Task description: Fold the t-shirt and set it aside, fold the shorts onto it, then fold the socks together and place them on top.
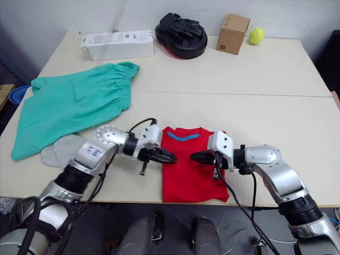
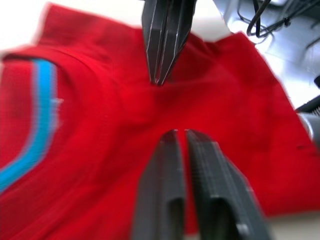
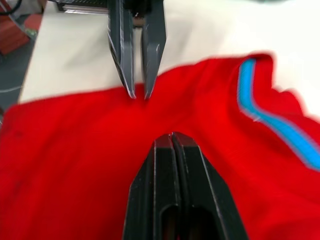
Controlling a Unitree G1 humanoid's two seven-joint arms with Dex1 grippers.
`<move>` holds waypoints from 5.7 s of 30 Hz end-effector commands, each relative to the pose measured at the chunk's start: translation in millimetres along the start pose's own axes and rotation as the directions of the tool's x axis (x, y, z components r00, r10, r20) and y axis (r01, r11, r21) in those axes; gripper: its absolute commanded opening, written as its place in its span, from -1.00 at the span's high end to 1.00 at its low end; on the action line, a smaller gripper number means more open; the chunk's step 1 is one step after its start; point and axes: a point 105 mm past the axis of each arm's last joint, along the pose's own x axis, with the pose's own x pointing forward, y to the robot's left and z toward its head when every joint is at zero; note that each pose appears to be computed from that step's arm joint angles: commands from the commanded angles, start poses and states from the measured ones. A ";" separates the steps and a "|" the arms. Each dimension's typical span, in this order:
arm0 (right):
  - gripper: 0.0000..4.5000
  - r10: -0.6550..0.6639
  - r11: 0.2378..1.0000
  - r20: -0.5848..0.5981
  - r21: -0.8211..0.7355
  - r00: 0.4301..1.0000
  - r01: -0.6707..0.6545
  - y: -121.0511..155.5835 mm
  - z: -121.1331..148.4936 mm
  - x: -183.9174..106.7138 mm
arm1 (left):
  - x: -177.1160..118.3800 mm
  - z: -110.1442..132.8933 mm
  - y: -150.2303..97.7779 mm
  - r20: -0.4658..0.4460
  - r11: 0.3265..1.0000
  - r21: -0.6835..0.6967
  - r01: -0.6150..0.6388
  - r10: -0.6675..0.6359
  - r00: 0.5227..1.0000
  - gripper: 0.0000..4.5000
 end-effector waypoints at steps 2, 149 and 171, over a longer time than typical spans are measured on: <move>1.00 -0.019 1.000 -0.038 -0.018 0.999 0.018 0.8 -10.5 3.8 | 3.3 -9.9 11.3 -0.060 0.998 0.028 -0.051 0.052 0.997 0.99; 0.99 -0.457 0.542 -0.724 0.235 0.517 0.807 -85.6 -77.9 -317.0 | -103.1 77.8 -45.1 0.176 0.979 0.051 -0.198 0.186 0.967 -1.00; -0.99 -0.733 0.446 -0.473 0.207 0.489 0.870 -125.4 -15.2 -329.5 | -103.7 74.9 -41.9 0.183 0.972 0.048 -0.229 0.217 0.959 -1.00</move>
